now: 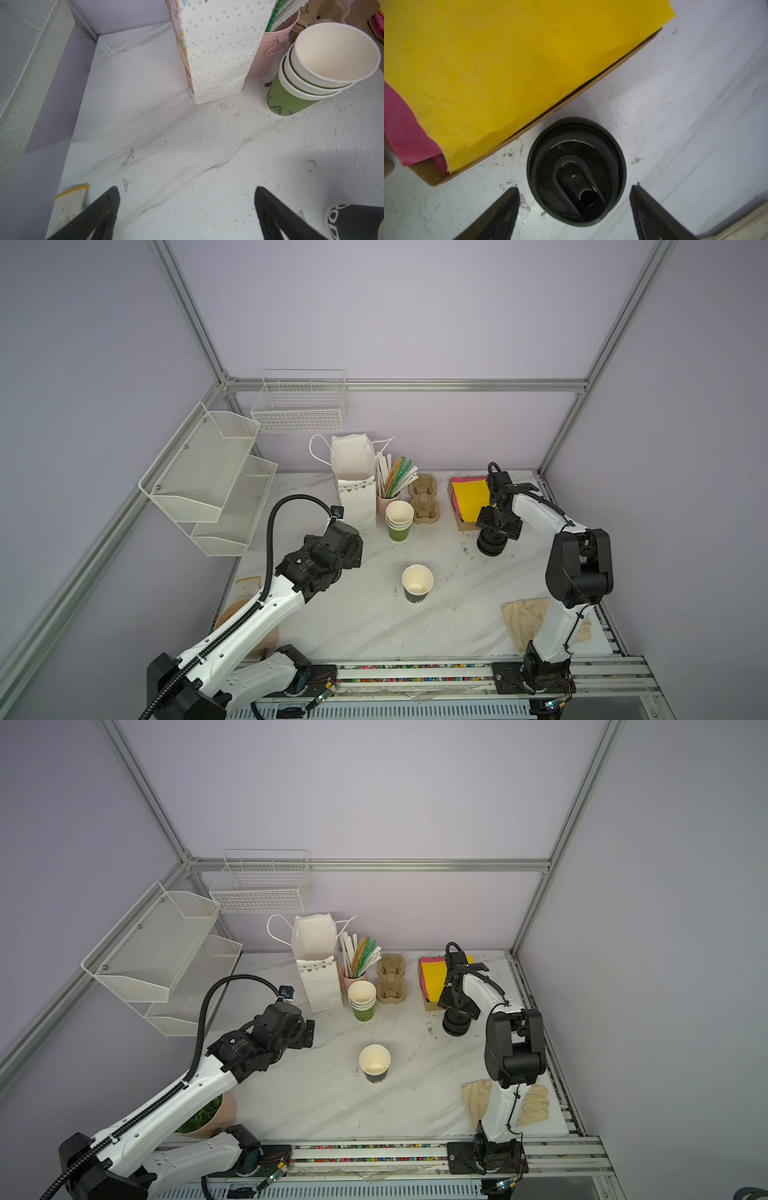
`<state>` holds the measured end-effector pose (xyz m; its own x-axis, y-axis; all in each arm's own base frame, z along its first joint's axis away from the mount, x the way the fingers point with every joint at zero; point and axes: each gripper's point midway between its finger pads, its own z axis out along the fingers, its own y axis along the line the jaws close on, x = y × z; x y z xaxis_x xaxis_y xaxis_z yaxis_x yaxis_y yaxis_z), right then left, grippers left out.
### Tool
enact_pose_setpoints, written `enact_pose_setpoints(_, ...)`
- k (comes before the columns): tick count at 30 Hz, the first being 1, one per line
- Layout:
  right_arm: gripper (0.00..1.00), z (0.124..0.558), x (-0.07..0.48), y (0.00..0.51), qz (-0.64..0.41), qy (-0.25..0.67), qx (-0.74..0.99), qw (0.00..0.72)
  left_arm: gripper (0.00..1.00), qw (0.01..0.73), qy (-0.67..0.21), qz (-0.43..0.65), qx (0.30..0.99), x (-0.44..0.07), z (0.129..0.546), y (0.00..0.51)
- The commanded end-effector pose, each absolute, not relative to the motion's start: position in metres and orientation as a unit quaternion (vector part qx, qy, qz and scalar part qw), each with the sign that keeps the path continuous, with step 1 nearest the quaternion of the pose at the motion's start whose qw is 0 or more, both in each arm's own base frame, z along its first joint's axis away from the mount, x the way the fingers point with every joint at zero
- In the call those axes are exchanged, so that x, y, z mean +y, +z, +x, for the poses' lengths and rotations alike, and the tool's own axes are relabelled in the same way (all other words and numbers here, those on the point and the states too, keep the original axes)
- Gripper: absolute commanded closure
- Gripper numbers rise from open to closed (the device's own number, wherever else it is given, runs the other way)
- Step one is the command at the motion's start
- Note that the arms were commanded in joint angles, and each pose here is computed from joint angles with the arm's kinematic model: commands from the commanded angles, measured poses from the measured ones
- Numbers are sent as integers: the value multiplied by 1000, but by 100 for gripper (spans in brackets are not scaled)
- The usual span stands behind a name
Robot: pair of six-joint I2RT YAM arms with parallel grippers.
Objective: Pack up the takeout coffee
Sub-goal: 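Close the right gripper around the rim of the black lid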
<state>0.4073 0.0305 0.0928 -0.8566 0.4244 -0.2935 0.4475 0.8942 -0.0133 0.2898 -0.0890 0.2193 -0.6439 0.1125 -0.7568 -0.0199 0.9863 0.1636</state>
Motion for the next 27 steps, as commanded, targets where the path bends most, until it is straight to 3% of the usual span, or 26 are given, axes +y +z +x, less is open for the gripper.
enact_pose_setpoints(1,13,399,25,82,225,-57,965,123,0,424,96,28,900,-83,290,214)
enact_pose_setpoints(27,15,397,29,59,218,-51,969,106,0,420,106,34,901,-81,290,211)
